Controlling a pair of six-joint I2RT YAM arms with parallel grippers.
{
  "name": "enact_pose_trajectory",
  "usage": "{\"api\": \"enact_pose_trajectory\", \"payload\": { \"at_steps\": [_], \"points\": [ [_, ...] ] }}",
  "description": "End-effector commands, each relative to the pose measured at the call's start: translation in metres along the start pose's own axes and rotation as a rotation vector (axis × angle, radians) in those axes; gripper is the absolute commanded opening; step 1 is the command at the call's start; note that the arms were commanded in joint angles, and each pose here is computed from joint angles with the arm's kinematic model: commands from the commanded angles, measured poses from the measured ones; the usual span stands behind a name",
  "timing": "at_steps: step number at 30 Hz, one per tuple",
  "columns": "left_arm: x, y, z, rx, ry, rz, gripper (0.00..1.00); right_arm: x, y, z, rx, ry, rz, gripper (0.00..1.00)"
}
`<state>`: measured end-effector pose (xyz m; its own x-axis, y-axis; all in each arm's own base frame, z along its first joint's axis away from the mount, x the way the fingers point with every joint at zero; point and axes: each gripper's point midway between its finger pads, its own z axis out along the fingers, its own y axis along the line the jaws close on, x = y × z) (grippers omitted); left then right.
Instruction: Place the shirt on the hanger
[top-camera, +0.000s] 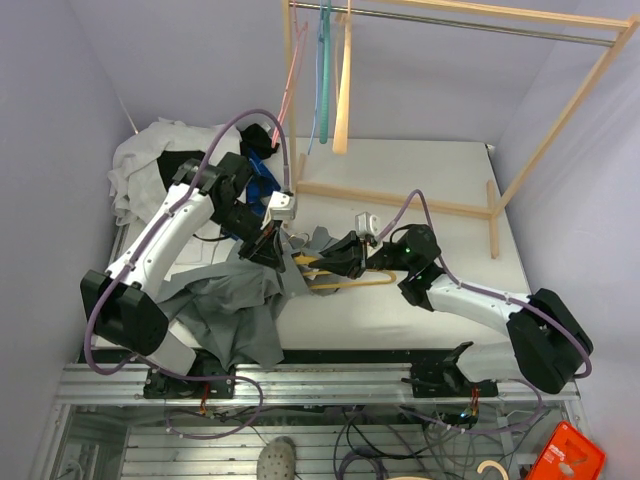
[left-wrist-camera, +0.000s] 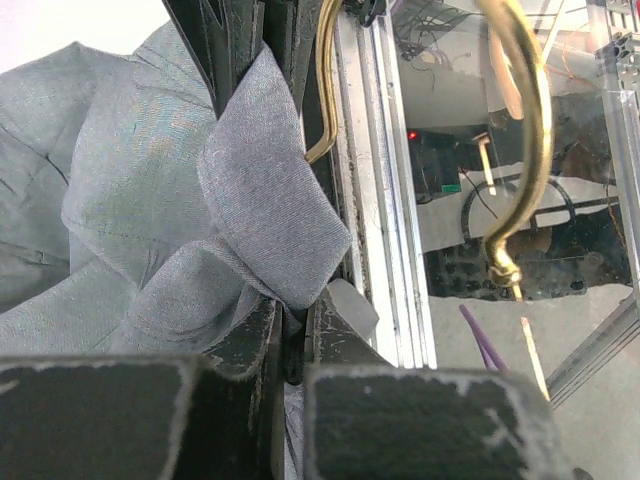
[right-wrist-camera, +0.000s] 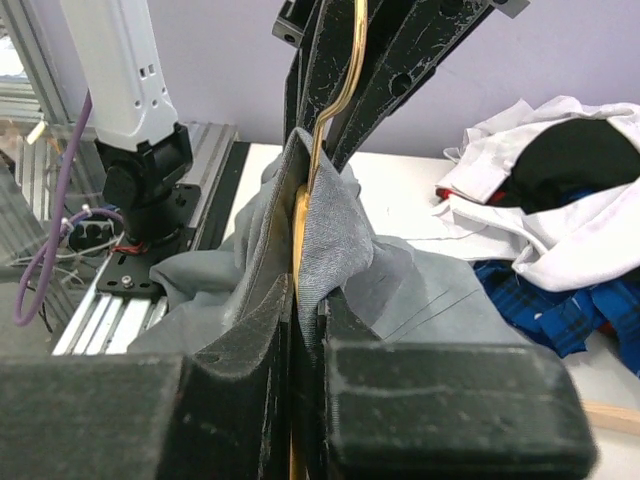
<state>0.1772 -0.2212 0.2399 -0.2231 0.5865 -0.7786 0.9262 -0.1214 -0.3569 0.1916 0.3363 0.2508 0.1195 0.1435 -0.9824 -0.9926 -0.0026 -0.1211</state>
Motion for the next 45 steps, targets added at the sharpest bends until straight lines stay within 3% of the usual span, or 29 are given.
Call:
{"api": "enact_pose_trajectory", "payload": {
  "at_steps": [1, 6, 7, 11, 12, 14, 15, 17, 21, 27, 36, 41, 45],
  "points": [
    [-0.021, -0.019, 0.000, 0.048, -0.083, 0.041, 0.07, -0.022, -0.007, 0.004, 0.027, -0.080, -0.095, 0.00],
    [-0.029, -0.018, 0.000, 0.059, -0.109, 0.038, 0.07, -0.024, -0.007, 0.003, 0.037, -0.084, -0.099, 0.00],
    [-0.031, -0.018, 0.000, 0.064, -0.116, 0.030, 0.13, -0.023, -0.007, 0.003, 0.036, -0.084, -0.096, 0.00],
    [-0.041, -0.018, 0.003, 0.099, -0.150, -0.009, 0.42, -0.023, -0.006, 0.007, 0.024, -0.085, -0.091, 0.00],
    [-0.044, -0.019, 0.004, 0.110, -0.161, -0.012, 0.55, -0.023, -0.006, 0.008, 0.022, -0.084, -0.091, 0.00],
    [-0.052, -0.020, 0.004, 0.120, -0.185, -0.002, 0.94, -0.023, -0.005, 0.010, 0.017, -0.088, -0.093, 0.00],
    [-0.057, -0.020, 0.003, 0.121, -0.201, -0.007, 1.00, -0.023, -0.006, 0.010, 0.022, -0.089, -0.092, 0.00],
    [-0.066, -0.007, 0.000, 0.058, -0.205, 0.004, 0.99, -0.022, -0.007, 0.009, 0.030, -0.090, -0.098, 0.00],
    [-0.062, 0.032, -0.016, -0.242, -0.116, -0.029, 0.99, -0.020, -0.008, 0.007, 0.048, -0.076, -0.106, 0.00],
    [-0.040, 0.038, -0.048, -0.409, 0.048, 0.046, 0.99, -0.020, -0.010, 0.000, 0.079, -0.051, -0.141, 0.00],
    [-0.026, 0.003, -0.070, -0.340, 0.072, 0.127, 0.99, -0.024, -0.011, -0.005, 0.105, -0.037, -0.148, 0.00],
    [0.033, 0.004, -0.057, -0.301, 0.193, 0.092, 0.99, -0.027, -0.012, -0.006, 0.112, -0.044, -0.146, 0.00],
    [0.054, -0.003, -0.042, -0.228, 0.198, 0.095, 0.99, -0.030, -0.012, -0.006, 0.108, -0.046, -0.150, 0.00]
  ]
}}
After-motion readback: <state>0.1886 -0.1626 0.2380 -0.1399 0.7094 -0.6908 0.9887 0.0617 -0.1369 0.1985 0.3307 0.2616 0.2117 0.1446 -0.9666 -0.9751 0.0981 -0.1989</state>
